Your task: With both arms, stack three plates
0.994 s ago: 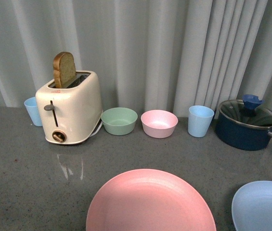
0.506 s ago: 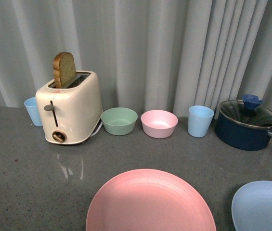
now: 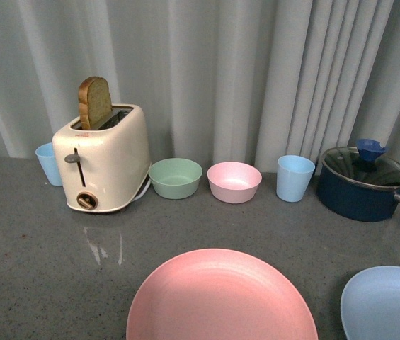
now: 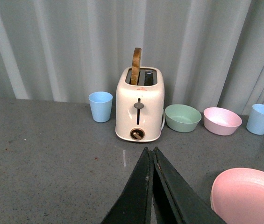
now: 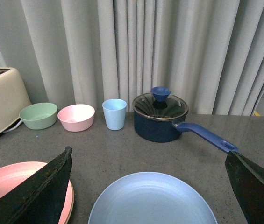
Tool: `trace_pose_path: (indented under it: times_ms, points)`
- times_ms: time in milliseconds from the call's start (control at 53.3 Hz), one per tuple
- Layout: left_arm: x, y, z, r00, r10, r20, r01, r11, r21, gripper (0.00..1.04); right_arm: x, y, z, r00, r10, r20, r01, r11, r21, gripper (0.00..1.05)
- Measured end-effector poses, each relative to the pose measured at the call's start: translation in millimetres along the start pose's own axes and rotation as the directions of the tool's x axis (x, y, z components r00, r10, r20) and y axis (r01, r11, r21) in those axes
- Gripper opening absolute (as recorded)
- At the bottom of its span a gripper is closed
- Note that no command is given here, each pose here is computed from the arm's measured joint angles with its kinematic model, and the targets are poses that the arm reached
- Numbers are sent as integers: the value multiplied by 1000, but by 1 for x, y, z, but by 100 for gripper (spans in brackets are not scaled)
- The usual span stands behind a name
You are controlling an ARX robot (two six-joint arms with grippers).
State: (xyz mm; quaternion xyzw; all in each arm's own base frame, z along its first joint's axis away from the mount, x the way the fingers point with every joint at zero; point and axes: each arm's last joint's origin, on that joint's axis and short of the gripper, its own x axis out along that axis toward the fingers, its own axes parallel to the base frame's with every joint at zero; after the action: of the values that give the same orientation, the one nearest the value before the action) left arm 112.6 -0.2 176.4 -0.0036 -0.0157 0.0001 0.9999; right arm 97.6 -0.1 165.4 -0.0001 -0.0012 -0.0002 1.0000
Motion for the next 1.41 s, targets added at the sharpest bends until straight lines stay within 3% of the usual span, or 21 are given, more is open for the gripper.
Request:
trace_pose_path:
  times_ms: [525, 581, 750, 994, 1162, 1200, 1256, 1331, 1406]
  points:
    - [-17, 0, -3, 1000, -2, -7, 2, 1000, 0, 4, 0, 0, 0, 1000, 0, 0, 0, 1000, 0, 97]
    - [-17, 0, -3, 1000, -3, -7, 3, 1000, 0, 12, 0, 0, 0, 1000, 0, 0, 0, 1000, 0, 97]
    - [-17, 0, -3, 1000, -3, -7, 3, 1000, 0, 53, 0, 0, 0, 1000, 0, 0, 0, 1000, 0, 97]
    - [-17, 0, -3, 1000, -3, -6, 3, 1000, 0, 99, 0, 0, 0, 1000, 0, 0, 0, 1000, 0, 97]
    - [-17, 0, -3, 1000, -3, -6, 3, 1000, 2, 98, 0, 0, -1, 1000, -12, -19, 12, 1000, 13, 97]
    - [-17, 0, -3, 1000, -2, -6, 2, 1000, 2, 98, 0, -2, 1, 989, -43, -144, 53, 996, 70, 97]
    - [-17, 0, -3, 1000, -2, -7, 2, 1000, 2, 98, 6, -10, 7, 932, -37, -360, 106, 979, 174, 97]
    - [-17, 0, -3, 1000, -3, -6, 3, 1000, 3, 98, 20, -32, 21, 883, -57, -467, 198, 946, 259, 97]
    - [-17, 0, -3, 1000, -3, -6, 3, 1000, 3, 98, 37, -65, 34, 847, -130, -516, 300, 918, 261, 97]
